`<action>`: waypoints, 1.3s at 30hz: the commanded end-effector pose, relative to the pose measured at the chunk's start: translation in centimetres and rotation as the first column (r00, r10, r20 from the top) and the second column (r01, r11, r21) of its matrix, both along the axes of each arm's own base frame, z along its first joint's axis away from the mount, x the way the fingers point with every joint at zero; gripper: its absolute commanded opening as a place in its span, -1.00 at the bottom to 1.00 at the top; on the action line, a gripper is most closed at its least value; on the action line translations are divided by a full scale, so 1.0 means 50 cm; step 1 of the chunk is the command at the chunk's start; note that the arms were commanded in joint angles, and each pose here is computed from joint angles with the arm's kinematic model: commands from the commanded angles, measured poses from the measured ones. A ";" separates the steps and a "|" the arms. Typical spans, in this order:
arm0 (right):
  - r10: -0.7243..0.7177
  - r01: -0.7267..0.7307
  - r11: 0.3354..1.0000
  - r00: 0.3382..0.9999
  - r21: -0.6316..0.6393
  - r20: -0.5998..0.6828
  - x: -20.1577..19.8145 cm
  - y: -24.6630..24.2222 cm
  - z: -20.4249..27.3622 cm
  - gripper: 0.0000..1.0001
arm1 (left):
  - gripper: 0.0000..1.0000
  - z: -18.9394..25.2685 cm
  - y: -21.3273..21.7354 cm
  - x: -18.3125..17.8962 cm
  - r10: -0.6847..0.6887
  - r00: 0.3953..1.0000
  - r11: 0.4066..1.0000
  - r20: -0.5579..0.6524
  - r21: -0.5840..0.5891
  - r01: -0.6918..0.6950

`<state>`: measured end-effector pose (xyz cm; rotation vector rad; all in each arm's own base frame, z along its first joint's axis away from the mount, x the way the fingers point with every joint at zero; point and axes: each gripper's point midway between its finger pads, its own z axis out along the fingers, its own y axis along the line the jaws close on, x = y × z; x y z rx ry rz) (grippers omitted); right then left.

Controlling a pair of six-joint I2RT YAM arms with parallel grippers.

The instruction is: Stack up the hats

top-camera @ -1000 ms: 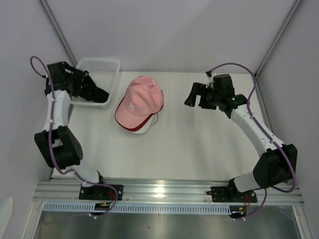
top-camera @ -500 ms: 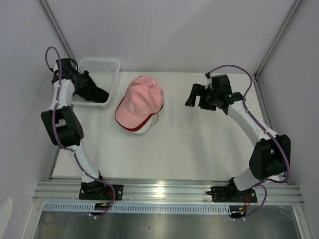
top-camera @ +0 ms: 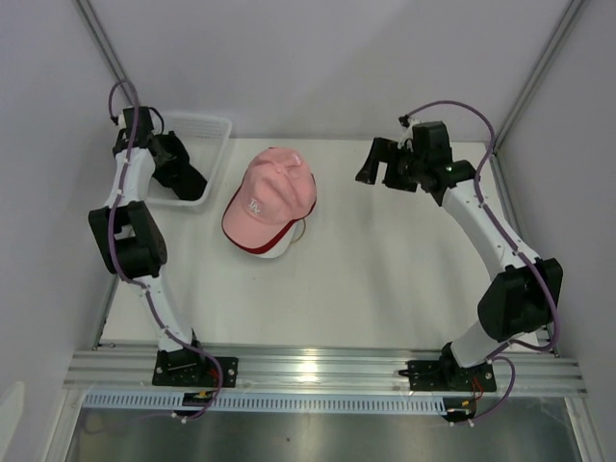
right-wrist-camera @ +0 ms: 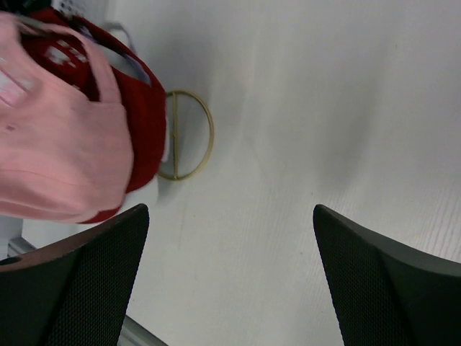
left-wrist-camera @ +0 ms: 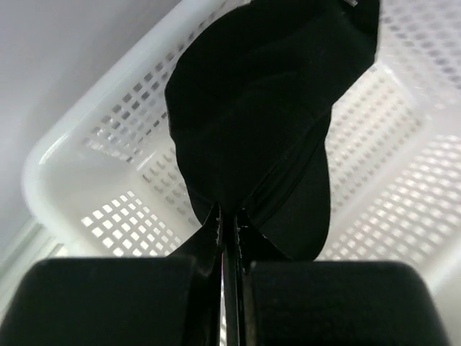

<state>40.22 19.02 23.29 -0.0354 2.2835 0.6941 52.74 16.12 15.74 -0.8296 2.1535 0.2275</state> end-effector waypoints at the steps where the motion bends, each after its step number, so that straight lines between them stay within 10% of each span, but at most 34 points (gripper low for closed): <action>1: -0.002 -0.012 0.997 0.978 0.070 0.208 0.042 0.012 0.191 0.99 | -0.99 0.344 -0.055 0.008 -0.157 0.945 0.963 0.286 0.259 0.082; 9: -0.060 -0.166 0.854 0.909 0.492 0.411 0.024 0.095 0.504 0.99 | -0.99 0.633 -0.240 -0.074 -0.479 0.766 0.842 0.429 0.471 0.263; 19: 0.003 -0.285 0.696 0.919 0.659 0.395 0.032 0.259 0.547 0.99 | -0.99 0.780 -0.503 -0.204 -0.776 0.506 0.606 0.377 0.669 0.430; 30: -0.085 -0.350 0.381 0.909 0.856 0.409 -0.044 0.243 0.666 0.99 | -0.99 0.731 -0.603 -0.252 -0.806 0.503 0.543 0.312 0.728 0.418; 39: -0.151 -0.216 0.366 0.946 0.905 0.287 -0.041 0.277 0.626 0.99 | -0.99 0.717 -0.649 -0.298 -0.809 0.444 0.570 0.386 0.701 0.429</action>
